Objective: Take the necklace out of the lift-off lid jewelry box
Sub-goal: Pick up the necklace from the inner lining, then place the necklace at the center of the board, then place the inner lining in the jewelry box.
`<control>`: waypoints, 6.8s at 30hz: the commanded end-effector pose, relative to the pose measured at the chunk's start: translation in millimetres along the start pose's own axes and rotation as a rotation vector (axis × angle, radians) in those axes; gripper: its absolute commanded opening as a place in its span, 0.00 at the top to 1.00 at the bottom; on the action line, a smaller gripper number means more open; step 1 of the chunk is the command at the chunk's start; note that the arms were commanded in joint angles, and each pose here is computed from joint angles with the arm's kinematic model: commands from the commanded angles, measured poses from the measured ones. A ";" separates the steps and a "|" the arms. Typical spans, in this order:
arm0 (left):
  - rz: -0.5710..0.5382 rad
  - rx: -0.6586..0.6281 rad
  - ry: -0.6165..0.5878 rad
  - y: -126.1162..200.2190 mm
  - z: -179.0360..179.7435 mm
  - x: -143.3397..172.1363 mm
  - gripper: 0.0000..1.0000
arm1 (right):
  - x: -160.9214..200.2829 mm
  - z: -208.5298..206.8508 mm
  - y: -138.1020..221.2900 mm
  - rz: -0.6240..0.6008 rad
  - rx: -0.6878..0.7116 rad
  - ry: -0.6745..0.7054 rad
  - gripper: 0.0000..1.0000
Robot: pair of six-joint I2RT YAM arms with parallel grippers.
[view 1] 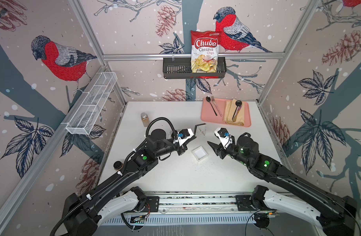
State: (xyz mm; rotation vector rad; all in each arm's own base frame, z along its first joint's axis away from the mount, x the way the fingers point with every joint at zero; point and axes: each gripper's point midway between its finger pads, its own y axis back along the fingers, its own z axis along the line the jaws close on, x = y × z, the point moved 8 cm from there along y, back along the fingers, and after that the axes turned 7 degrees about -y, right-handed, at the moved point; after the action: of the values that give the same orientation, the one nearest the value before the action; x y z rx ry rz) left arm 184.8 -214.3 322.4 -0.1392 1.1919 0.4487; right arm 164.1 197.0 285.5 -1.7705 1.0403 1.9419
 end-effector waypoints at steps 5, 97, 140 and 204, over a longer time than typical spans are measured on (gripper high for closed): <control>-0.022 -0.030 0.000 3.7 5.2 -10.6 1.00 | -23.9 -2.4 -12.1 -0.115 0.122 0.056 0.33; 0.124 -0.383 0.348 58.4 -29.8 93.2 1.00 | 71.7 -139.1 -211.2 0.445 0.264 -0.732 1.00; 0.115 -0.271 0.502 19.1 -20.8 87.7 1.00 | -17.8 -13.7 -68.0 0.057 -0.050 -0.769 0.31; 0.175 -0.253 0.818 7.6 -40.4 134.2 0.65 | 85.2 -9.8 -131.9 0.624 0.142 -0.494 0.61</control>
State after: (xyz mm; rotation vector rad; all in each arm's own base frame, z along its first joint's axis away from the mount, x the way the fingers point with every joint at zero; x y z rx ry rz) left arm 182.6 -181.5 179.4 -0.3939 1.9005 0.8086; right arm 244.0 264.9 175.7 -0.8281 1.4917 2.4298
